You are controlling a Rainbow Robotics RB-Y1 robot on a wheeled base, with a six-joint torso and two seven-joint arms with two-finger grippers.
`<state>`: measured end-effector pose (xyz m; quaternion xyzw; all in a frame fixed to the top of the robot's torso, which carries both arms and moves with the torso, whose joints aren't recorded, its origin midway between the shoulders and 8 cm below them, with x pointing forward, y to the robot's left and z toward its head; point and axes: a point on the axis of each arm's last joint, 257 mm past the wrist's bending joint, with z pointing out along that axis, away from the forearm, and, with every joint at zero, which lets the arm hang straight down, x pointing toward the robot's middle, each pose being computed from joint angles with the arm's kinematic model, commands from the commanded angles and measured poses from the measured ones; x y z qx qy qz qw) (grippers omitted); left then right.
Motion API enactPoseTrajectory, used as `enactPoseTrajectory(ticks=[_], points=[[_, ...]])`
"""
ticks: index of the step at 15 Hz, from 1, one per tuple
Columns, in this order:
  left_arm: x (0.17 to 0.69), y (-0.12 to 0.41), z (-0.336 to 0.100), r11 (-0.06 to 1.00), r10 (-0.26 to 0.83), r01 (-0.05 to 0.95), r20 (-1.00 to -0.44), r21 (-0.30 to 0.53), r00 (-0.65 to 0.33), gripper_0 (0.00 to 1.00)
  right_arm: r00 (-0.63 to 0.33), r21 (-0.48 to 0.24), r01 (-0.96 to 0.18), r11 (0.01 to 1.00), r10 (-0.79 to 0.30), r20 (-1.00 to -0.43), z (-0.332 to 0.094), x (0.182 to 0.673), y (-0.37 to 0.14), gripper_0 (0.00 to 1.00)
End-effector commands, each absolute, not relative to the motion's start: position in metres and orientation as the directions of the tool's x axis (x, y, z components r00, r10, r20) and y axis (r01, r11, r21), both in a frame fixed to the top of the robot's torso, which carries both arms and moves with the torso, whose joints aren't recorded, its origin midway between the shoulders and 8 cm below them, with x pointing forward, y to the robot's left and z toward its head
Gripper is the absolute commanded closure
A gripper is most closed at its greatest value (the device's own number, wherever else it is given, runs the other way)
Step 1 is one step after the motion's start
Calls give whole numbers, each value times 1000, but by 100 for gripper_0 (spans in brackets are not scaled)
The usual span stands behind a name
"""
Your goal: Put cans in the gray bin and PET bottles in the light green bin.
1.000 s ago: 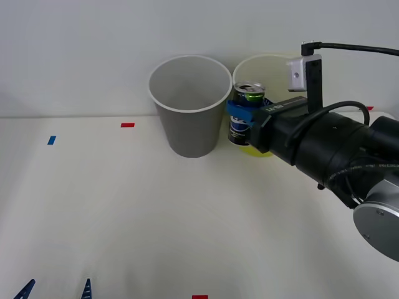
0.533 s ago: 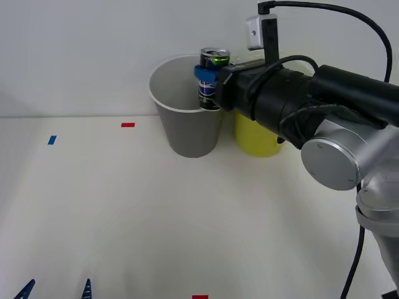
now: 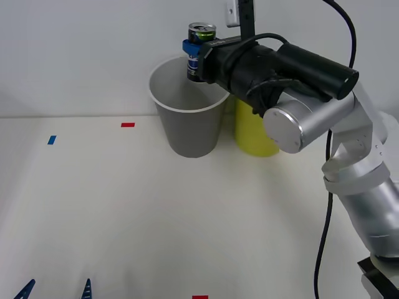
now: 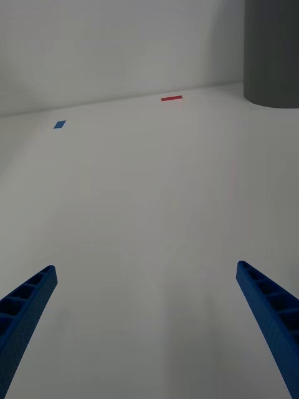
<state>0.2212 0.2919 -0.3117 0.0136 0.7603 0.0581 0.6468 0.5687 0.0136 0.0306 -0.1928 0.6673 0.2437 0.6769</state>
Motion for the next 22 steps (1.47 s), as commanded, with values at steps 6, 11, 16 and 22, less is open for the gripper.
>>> enactPoseTrajectory(ticks=[6, 11, 16, 22], points=[[221, 292, -312, 993, 96, -55, -982, 106, -163, 0, 20, 30, -585, 810, 51, -998, 20, 603, 37, 100], [221, 292, -312, 993, 96, -55, -982, 106, -163, 0, 41, 21, -571, 821, 54, -998, 19, 620, 36, 100], [221, 292, -312, 993, 96, -55, -982, 106, -163, 0, 77, -15, -556, 831, 33, -996, 23, 622, 31, 36], [221, 292, -312, 993, 96, -55, -982, 106, -163, 0, 59, 25, -579, 815, 72, -996, 16, 613, 48, 9]])
